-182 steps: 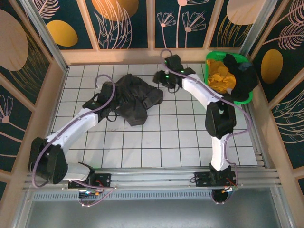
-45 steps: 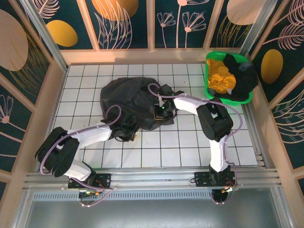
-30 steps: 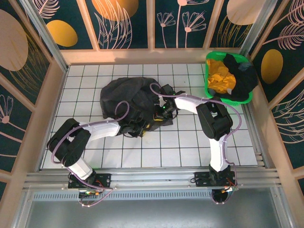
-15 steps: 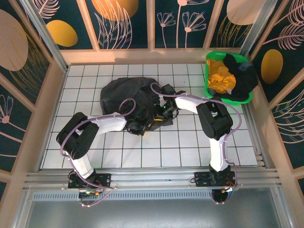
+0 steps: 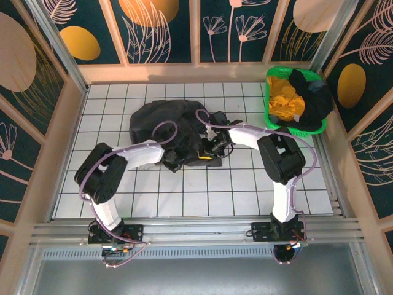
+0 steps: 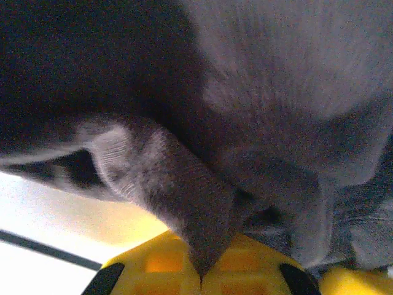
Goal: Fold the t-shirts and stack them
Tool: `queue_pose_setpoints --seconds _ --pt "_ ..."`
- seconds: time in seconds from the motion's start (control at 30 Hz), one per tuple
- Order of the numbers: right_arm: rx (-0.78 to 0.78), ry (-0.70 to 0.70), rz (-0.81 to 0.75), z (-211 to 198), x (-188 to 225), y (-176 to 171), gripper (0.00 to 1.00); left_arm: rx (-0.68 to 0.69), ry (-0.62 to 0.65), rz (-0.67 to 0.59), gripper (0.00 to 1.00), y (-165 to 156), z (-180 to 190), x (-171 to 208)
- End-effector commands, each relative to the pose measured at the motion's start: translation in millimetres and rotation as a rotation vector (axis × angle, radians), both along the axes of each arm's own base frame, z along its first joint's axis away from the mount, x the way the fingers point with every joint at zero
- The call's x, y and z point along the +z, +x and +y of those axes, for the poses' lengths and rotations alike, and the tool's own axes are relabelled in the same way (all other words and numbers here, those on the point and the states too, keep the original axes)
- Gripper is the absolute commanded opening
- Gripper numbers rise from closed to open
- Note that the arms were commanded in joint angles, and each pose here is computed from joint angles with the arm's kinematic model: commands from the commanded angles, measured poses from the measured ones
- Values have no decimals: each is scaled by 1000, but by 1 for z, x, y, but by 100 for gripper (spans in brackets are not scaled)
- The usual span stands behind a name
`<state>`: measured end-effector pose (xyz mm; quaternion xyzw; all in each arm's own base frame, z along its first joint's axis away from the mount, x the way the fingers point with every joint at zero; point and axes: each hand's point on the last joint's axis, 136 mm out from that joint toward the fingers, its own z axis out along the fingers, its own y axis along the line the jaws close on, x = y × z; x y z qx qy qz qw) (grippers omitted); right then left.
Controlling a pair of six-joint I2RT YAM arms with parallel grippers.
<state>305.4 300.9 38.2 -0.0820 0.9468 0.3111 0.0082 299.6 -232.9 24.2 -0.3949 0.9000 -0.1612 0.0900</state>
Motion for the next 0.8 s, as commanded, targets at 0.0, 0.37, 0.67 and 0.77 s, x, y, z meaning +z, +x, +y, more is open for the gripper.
queue_pose_setpoints --seconds 0.0,0.37,0.67,0.77 --pt "20 111 -161 3 61 3 29 77 207 -69 0 -11 80 36" --pt "-457 -84 -148 -57 41 83 49 357 348 -307 0 -23 193 133" --pt "-577 -179 -161 -56 19 130 52 365 387 -339 0 -20 203 147" --pt "-553 -178 -123 -47 6 137 51 356 385 -347 0 -17 205 148"
